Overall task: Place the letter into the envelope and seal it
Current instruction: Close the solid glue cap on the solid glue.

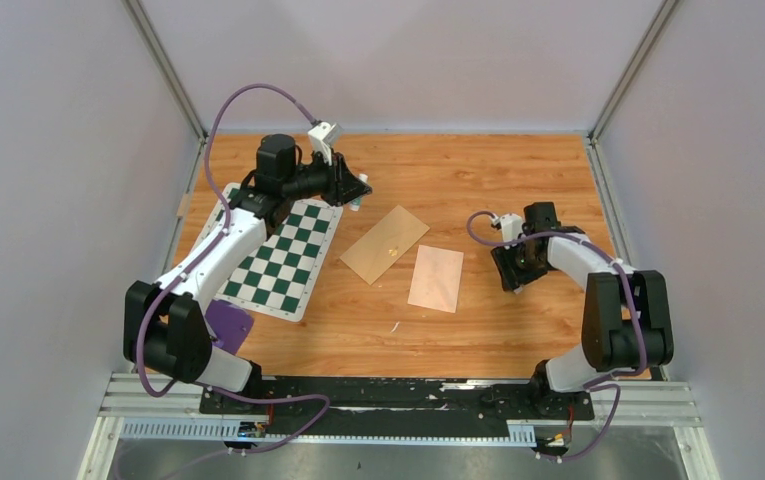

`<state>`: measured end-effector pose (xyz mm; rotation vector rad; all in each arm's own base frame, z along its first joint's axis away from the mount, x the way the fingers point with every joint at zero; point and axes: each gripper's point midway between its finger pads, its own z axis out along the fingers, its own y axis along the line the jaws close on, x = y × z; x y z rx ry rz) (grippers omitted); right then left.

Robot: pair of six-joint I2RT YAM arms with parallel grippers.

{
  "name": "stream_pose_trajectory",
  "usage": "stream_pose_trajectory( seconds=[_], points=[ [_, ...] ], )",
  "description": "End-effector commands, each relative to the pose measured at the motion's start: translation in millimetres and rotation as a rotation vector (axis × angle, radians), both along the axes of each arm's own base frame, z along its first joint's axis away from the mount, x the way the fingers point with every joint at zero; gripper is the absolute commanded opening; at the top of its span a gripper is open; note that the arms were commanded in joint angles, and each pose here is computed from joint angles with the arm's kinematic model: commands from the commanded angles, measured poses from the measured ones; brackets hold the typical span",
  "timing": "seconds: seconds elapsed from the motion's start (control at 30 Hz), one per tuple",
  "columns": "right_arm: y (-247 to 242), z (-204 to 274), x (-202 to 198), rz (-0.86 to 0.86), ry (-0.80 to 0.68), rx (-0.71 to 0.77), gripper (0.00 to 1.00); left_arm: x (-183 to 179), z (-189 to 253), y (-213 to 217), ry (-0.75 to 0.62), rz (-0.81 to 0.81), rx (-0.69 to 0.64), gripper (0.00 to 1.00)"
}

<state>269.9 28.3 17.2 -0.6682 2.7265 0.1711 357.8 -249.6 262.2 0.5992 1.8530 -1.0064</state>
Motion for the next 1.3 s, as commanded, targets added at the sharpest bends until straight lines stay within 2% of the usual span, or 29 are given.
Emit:
stream_pose_trajectory(
  seconds=[0.0, 0.37, 0.6, 0.9, 1.13, 1.27],
  points=[
    [2.6, 2.1, 6.2, 0.054, -0.067, 0.013, 0.49, -0.4, 24.0, -3.9, -0.058, -0.023, -0.021, 0.0],
    [-9.3, 1.3, -15.6, 0.052, -0.072, -0.022, 0.49, 3.0, 22.3, -6.0, -0.053, -0.024, -0.029, 0.0],
    [-6.4, 2.3, -13.2, 0.054, -0.078, -0.004, 0.4, 2.8, 20.5, -8.1, -0.047, -0.03, -0.033, 0.0],
    [-9.5, 4.6, -18.5, 0.113, -0.107, -0.029, 0.38, 1.5, 19.8, -6.7, -0.053, -0.03, -0.023, 0.0],
    [-4.8, 2.2, -23.5, 0.151, -0.11, -0.007, 0.3, 2.3, 18.2, -6.9, -0.052, -0.029, -0.022, 0.0],
    [-5.4, 0.4, -19.1, 0.156, -0.125, -0.012, 0.34, 1.8, 17.9, -6.8, -0.051, -0.03, -0.022, 0.0]
  ],
)
